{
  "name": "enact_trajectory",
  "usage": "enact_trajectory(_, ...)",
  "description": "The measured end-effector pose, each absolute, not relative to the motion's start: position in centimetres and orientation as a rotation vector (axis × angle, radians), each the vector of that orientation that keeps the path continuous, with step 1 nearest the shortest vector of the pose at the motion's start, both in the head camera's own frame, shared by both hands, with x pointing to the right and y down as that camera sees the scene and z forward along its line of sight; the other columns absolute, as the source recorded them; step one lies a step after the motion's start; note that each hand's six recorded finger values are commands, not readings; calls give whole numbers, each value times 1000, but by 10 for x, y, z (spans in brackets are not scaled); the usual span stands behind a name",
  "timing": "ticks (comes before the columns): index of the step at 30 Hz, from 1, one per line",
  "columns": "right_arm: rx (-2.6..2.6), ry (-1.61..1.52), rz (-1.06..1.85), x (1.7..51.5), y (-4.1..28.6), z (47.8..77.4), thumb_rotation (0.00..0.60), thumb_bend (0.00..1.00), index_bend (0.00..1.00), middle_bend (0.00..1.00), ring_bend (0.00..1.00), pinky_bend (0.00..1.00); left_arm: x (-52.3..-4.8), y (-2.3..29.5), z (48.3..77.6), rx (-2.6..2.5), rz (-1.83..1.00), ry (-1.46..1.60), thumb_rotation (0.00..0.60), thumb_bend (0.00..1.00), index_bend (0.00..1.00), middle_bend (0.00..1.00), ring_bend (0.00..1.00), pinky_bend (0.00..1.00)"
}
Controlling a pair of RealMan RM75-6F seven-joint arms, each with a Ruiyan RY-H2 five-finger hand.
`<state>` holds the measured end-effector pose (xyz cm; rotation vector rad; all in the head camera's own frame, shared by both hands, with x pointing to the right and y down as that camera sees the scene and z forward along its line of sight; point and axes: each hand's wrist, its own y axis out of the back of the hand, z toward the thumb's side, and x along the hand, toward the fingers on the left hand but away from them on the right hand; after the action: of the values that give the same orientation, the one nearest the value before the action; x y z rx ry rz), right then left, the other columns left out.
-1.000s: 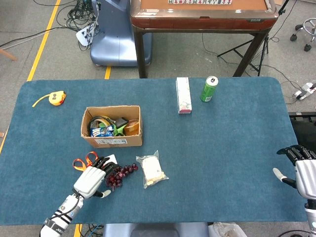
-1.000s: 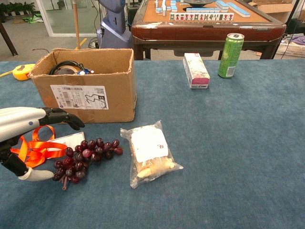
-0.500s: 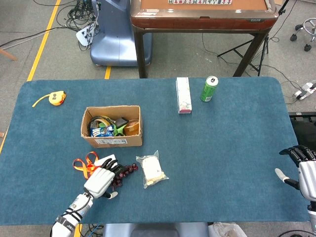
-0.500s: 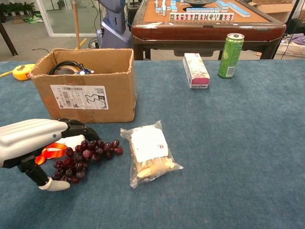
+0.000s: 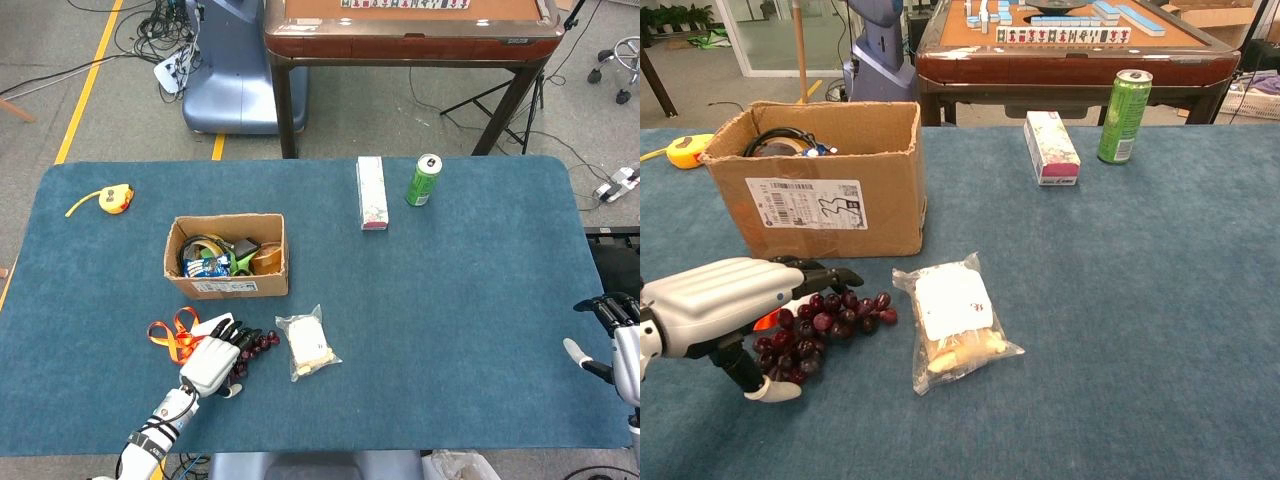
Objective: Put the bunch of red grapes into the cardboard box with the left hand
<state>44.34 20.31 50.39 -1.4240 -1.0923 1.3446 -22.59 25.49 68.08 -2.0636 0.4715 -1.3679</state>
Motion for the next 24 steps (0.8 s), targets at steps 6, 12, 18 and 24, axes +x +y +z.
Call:
enact_trajectory(6,-1427,-1100,1336,443,203,502,600,153,431,431,285,413,-227,253,684,-2031,-1383,475,600,153,221,189,49,21)
enact_trajectory(12,-1427,-1101,1334,443,203,501,600,153,431,431,285,413,-228,253,690,-2017,-1406,451,600,153,276,252,51,21)
enact_trajectory(18,-1426,-1105,1331,443,203,500,600,153,431,431,285,413,-228,250,696,-1996,-1417,429,600,153,282,291,57,21)
enact_trajectory(24,-1427,-1106,1330,443,203,500,600,153,431,431,285,413,-228,247,696,-1991,-1420,474,600,152,369,411,103,21)
